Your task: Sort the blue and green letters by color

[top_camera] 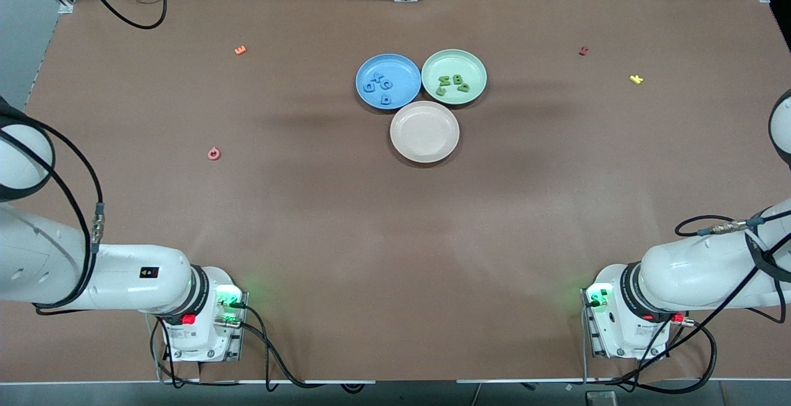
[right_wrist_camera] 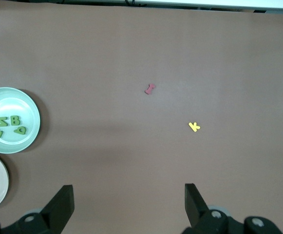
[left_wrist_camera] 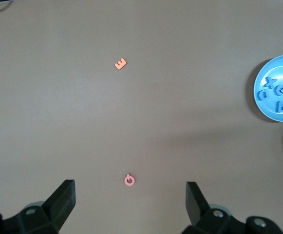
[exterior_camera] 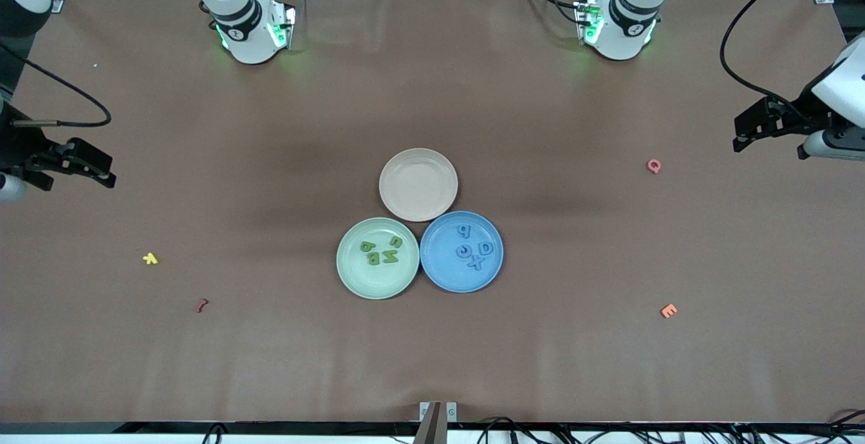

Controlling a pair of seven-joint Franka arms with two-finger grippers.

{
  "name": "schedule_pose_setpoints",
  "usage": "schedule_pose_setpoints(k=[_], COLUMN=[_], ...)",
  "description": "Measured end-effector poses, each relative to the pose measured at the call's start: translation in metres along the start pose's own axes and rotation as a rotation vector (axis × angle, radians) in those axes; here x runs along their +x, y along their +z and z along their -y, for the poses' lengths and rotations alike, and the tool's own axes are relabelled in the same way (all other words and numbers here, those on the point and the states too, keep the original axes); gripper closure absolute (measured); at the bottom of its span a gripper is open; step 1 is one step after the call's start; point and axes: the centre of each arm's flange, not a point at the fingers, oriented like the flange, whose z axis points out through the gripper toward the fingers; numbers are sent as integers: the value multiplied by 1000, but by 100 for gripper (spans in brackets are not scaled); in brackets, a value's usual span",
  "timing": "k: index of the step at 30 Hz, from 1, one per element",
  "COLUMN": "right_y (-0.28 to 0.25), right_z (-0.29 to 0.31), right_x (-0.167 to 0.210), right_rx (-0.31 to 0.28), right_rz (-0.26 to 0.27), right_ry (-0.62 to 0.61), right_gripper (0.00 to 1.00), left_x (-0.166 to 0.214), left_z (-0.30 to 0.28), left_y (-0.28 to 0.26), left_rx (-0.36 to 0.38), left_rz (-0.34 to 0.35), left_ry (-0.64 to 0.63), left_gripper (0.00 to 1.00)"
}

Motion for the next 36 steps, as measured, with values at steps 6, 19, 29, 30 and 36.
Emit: schedule_pose_setpoints(k=[6, 19, 29, 30, 36], right_y=[1, 10, 14, 14, 17], right_z=[-2, -4, -12, -12, -12], right_x=[-9, -24, -25, -25, -25], right_rx=[-1, -1, -2, -2, -2], right_rz=[6, 27, 27, 27, 31], right_ry=[4, 1, 14, 14, 13], right_gripper=[0, 0, 0, 0, 0], left_x=[0, 1, 1, 1, 1], left_z=[-2, -3, -3, -3, -2], left_y=[0, 2, 2, 2, 3], left_rx=[-13, -15, -15, -15, -15], left_rz=[1, 4, 5, 5, 6], left_ry=[0, 1, 1, 1, 1], left_gripper=[0, 0, 0, 0, 0])
